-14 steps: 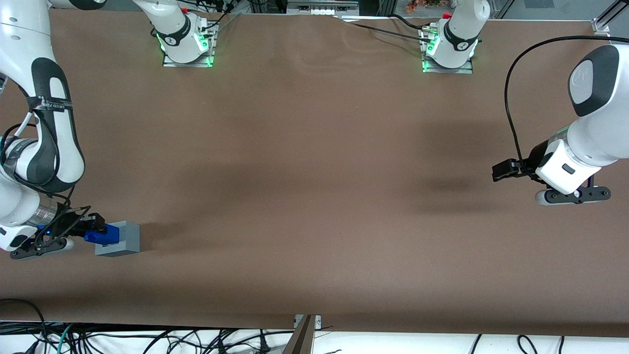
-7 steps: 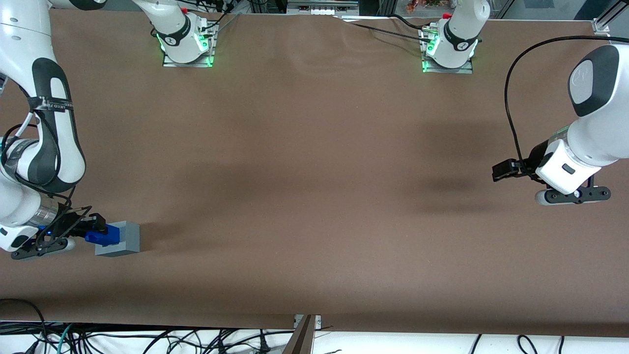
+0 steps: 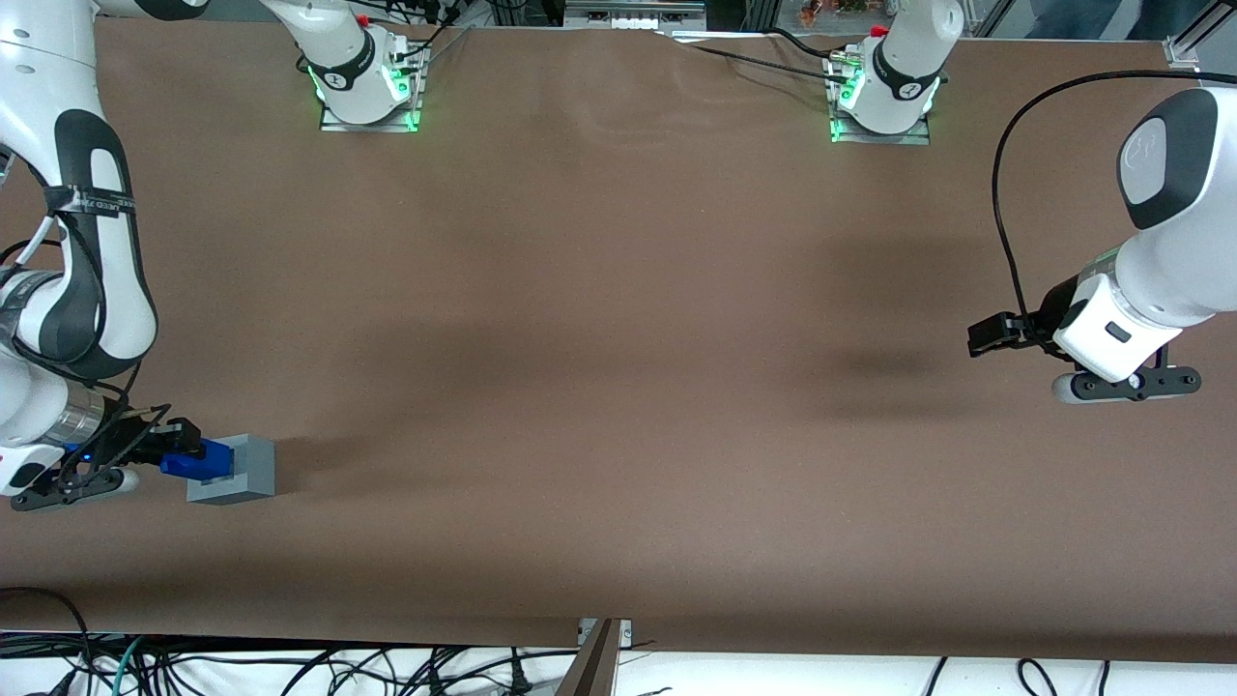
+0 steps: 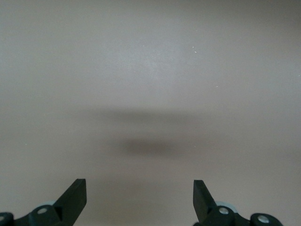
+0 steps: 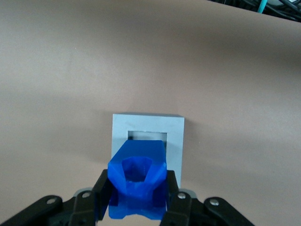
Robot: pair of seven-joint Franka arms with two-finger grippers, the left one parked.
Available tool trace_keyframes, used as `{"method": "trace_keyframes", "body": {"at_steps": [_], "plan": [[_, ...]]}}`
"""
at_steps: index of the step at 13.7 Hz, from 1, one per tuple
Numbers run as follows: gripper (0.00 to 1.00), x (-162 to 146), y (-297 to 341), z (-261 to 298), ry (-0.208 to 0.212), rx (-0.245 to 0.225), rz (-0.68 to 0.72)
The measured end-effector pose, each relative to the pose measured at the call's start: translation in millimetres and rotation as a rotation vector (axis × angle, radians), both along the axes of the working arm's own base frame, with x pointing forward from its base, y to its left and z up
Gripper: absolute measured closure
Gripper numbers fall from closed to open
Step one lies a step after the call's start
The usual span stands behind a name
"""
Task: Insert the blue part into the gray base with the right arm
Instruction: 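Lower the blue block into the gray base opening, pressing down, then open the right gripper to release the blue block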
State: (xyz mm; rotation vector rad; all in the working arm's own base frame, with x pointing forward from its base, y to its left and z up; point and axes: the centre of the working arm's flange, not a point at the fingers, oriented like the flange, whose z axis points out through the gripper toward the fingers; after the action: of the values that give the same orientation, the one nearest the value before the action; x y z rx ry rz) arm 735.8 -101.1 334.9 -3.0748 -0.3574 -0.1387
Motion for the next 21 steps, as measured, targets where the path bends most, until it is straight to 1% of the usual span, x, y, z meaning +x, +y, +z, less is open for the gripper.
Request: {"method": "trace_keyframes", "body": {"at_steps": [4,8,21], "plan": [[0.5,1,0,6,0.006,0.001,0.001],[0.5,1,-1,-11,0.03,0.004,0.0],[0.5,1,-8,-14,0.028,0.002,0.015]]}}
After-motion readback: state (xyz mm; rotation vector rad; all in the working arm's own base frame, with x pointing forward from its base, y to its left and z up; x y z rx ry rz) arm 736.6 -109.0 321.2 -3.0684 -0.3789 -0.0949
